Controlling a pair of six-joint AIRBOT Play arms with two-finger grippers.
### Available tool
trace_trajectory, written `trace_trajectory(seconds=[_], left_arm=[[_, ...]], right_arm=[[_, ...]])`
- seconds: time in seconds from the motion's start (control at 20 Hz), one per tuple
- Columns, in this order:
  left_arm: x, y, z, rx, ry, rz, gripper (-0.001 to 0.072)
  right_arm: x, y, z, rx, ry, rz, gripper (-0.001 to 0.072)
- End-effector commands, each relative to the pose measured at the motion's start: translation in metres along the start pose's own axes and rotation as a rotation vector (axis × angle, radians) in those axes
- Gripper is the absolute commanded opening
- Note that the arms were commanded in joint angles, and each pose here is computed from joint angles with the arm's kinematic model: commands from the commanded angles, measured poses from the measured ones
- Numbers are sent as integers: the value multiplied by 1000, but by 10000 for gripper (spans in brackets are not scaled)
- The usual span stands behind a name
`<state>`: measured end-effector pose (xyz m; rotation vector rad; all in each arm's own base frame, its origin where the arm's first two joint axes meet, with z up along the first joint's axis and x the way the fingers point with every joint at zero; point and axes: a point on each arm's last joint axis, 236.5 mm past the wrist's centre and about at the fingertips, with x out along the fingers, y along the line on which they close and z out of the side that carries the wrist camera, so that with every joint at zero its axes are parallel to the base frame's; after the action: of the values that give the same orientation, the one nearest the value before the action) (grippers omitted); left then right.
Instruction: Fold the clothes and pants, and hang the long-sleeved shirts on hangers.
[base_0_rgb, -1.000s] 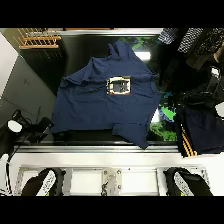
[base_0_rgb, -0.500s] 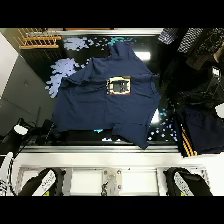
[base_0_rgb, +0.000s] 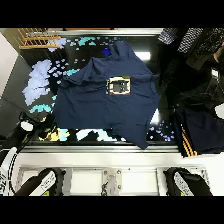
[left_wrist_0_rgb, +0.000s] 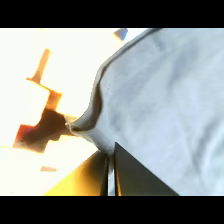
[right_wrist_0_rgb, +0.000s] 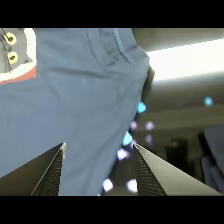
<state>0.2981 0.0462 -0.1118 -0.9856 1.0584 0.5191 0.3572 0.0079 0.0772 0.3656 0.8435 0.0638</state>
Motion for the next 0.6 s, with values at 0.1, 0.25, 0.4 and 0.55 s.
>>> trace_trajectory(seconds=[0.1,0.25,0.4,0.55], left_arm=[[-13,-28,15,168,-19,-43,8],[-14,-28,14,175,-12,-41,8],[-14,-28,14,175,-12,-41,8],[-14,-28,14,175,-11,-41,8]], right_arm=[[39,-35,-107,161,361,-30,474],[71,-11,-167,240,541,122,472],[96,22,-197,240,635,252,471],[120,45,-207,229,623,277,470]])
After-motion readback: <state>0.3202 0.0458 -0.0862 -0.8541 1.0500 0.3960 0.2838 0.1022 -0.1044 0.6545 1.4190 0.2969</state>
